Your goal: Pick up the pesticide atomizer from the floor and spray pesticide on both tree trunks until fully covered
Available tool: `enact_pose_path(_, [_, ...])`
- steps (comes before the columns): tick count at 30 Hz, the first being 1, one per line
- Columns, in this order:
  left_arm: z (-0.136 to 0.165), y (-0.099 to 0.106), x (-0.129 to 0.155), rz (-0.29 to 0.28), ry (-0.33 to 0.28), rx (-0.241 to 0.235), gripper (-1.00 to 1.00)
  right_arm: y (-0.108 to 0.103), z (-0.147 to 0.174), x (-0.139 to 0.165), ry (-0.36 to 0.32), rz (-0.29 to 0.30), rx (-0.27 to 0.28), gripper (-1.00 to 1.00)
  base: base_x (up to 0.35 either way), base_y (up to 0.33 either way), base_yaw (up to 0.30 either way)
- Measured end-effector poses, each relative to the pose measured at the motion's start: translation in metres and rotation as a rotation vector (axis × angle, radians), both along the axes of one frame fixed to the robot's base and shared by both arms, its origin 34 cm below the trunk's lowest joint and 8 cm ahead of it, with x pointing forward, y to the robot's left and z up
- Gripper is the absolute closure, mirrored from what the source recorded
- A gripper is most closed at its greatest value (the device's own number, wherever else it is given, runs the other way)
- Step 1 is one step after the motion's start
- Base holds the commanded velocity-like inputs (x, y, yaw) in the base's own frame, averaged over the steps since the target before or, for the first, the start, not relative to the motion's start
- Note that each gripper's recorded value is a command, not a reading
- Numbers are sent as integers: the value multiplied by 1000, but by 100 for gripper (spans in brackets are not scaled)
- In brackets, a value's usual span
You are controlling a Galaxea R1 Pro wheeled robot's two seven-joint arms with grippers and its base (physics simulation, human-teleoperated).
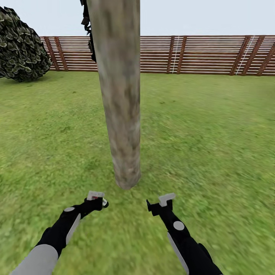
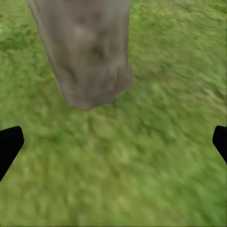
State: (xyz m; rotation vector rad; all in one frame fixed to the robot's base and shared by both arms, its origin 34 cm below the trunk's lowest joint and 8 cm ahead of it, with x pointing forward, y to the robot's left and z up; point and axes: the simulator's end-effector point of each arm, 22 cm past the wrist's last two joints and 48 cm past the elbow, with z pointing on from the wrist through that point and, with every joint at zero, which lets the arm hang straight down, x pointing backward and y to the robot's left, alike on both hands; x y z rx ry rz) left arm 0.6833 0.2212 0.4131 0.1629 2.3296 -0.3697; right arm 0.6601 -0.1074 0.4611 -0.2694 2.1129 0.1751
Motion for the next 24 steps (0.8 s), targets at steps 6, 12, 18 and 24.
enact_pose_path(6, [8, 26, -19, -196, 23, -23, 100, 36, 35, 9, -43, 144, 86, -100, 0, 0, 0])
enact_pose_path(12, [4, 7, -57, -447, 100, -33, 100, 75, 53, 7, 3, 337, 166, -100, 0, 0, 0])
enact_pose_path(18, [-6, -6, -99, -675, 213, 4, 100, 102, 54, -14, 26, 557, 124, -100, 0, 0, 0])
enact_pose_path(24, [-7, -2, -132, -838, 321, 21, 100, 120, 54, -41, 76, 749, 112, -100, 0, 0, 0])
